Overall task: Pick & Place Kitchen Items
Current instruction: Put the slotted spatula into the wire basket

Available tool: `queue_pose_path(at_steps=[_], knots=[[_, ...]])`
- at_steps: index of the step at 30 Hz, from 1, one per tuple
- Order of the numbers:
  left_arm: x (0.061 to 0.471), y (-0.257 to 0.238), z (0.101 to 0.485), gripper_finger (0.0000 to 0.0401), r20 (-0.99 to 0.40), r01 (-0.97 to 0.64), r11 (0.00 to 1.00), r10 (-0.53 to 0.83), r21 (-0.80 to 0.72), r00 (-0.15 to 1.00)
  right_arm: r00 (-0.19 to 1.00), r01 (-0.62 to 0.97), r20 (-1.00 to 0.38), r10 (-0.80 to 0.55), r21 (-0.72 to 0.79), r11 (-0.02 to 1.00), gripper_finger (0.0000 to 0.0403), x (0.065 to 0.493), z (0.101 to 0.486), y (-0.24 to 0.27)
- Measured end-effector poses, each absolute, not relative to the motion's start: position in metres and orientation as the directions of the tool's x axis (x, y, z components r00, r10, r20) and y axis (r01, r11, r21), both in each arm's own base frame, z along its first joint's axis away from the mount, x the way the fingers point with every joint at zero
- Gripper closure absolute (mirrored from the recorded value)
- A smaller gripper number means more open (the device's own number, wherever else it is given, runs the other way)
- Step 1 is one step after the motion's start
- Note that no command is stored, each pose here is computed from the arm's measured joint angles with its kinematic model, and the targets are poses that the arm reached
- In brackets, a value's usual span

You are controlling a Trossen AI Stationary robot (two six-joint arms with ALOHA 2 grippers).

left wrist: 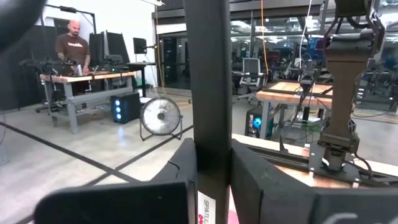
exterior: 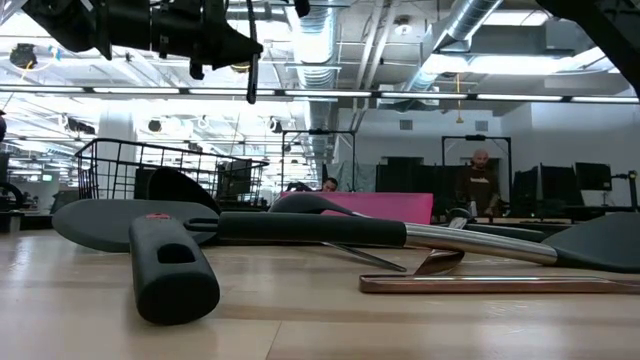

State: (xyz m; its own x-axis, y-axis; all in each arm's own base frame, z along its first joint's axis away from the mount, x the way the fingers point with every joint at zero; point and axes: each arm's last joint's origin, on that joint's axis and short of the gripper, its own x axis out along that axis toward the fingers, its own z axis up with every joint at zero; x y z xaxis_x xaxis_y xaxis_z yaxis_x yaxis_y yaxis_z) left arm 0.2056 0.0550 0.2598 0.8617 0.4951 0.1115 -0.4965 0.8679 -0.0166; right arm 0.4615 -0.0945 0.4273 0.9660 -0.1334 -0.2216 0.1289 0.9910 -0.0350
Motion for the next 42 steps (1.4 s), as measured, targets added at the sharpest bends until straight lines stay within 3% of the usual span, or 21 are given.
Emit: queue_pose_path(at_steps=[4, 11, 17, 26, 31, 34, 37, 42], knots=[[0.206, 0.055, 0.26, 0.0399, 0.116, -0.489, 0.872, 0.488, -0.017, 0.865, 0.96, 0.16, -0.227, -0.162, -0.027, 0.987, 0.0304, 0.461, 0.427, -0.094], [0.206, 0.055, 0.26, 0.0399, 0.114, -0.495, 0.869, 0.493, -0.017, 0.863, 0.958, 0.162, -0.233, -0.169, -0.052, 0.985, 0.0217, 0.459, 0.428, -0.095], [0.191, 0.053, 0.264, 0.0399, 0.069, -0.537, 0.841, 0.541, -0.071, 0.838, 0.933, 0.162, -0.319, -0.169, -0.051, 0.986, 0.0168, 0.413, 0.46, -0.087], [0.154, 0.049, 0.289, 0.04, -0.052, -0.526, 0.77, 0.546, -0.362, 0.836, 0.854, 0.248, -0.453, -0.256, -0.08, 0.966, 0.0177, 0.366, 0.477, -0.08], [0.14, 0.049, 0.306, 0.04, 0.0, -0.317, 0.712, 0.407, -0.627, 0.914, 0.82, 0.259, -0.506, -0.267, -0.089, 0.962, 0.0189, 0.369, 0.468, -0.083], [0.137, 0.052, 0.302, 0.04, -0.056, -0.219, 0.605, 0.276, -0.765, 0.96, 0.793, 0.259, -0.548, -0.266, -0.091, 0.961, 0.0195, 0.376, 0.456, -0.088], [0.135, 0.055, 0.288, 0.0401, -0.18, -0.237, 0.487, 0.162, -0.84, 0.97, 0.75, 0.262, -0.607, -0.264, -0.093, 0.961, 0.02, 0.384, 0.442, -0.094], [0.128, 0.06, 0.28, 0.0401, -0.265, -0.286, 0.379, 0.109, -0.88, 0.958, 0.682, 0.263, -0.686, -0.254, -0.094, 0.96, 0.0206, 0.386, 0.426, -0.099]])
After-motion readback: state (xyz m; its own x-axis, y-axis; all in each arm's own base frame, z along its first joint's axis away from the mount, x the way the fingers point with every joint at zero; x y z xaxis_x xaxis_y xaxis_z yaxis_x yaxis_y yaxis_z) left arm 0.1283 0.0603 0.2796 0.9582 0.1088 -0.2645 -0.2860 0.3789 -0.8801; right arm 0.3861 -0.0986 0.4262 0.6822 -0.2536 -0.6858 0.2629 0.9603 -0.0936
